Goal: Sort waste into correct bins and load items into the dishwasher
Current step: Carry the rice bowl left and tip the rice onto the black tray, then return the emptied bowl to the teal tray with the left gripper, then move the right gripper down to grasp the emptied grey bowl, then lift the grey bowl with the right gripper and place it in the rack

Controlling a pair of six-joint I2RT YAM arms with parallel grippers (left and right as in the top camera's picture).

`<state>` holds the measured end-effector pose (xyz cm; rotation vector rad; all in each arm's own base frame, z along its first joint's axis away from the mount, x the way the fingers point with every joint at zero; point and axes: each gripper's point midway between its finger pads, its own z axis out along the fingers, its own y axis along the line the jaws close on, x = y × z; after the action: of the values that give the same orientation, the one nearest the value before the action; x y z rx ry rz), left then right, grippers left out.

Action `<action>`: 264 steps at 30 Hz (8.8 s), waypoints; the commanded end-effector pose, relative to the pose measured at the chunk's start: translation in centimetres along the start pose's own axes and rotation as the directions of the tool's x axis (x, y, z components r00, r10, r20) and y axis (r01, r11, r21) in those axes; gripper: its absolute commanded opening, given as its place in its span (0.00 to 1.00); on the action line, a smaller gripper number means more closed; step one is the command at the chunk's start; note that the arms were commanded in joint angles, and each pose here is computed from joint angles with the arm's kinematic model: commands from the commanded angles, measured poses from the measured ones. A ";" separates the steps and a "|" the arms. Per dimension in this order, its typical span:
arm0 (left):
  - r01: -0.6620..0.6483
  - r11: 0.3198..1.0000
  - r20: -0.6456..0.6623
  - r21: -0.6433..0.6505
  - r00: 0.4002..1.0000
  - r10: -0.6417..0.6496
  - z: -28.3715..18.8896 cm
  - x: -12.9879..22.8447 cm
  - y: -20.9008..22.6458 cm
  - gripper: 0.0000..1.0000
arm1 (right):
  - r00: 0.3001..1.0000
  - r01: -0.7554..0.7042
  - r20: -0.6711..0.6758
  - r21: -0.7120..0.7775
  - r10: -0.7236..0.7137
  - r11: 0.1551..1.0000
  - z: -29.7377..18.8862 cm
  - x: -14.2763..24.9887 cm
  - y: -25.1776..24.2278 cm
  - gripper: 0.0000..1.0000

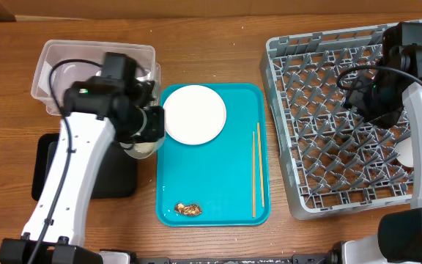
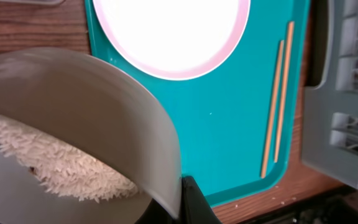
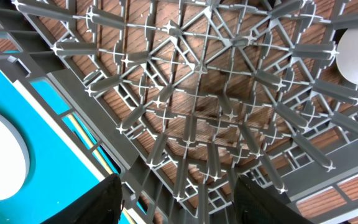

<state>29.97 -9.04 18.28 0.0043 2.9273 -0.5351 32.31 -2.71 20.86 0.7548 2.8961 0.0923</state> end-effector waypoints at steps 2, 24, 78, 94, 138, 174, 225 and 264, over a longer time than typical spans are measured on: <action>-0.033 0.981 0.019 0.193 0.999 0.030 -0.2 0.3 0.9 0.04 | 1.000 0.006 0.028 -0.001 -0.006 1.000 -0.7 -0.2 -0.1 0.60; 0.091 0.779 0.369 0.621 0.842 -0.393 -1.6 0.9 13.8 0.04 | 1.000 0.009 0.028 -0.001 -0.009 1.000 -0.7 -0.2 -0.1 0.60; 0.079 0.689 0.369 0.720 0.797 -0.477 -2.8 -0.2 13.5 0.04 | 1.000 0.013 0.023 0.000 -0.013 1.000 -0.7 -0.1 -0.2 0.60; 0.090 0.703 0.356 0.705 0.813 -0.461 -2.2 0.4 13.2 0.04 | 1.000 0.013 0.019 0.002 -0.013 1.000 -0.6 0.0 -0.2 0.60; -0.469 0.880 -0.028 0.070 0.881 0.472 14.6 6.6 -12.8 0.45 | 1.000 0.013 0.006 0.007 -0.013 1.000 -0.6 0.3 -0.4 0.60; -0.015 0.994 0.161 -0.109 0.986 0.032 0.0 2.0 -1.4 0.80 | 0.787 0.556 -0.140 -0.264 -0.601 0.788 10.1 17.7 14.9 0.69; -0.014 0.994 0.155 -0.111 0.987 0.031 0.1 2.0 -1.4 0.80 | 0.845 0.450 0.362 -0.087 -0.393 0.889 1.4 7.1 15.1 0.04; -0.013 0.994 0.152 -0.109 0.988 0.030 0.2 2.1 -1.4 0.85 | 0.775 -0.182 0.547 0.671 -0.315 0.719 8.7 -11.8 -1.1 0.04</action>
<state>27.50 -10.52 18.04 -0.0038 2.8046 -0.3585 43.31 -11.07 15.94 0.6368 2.1371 -1.1477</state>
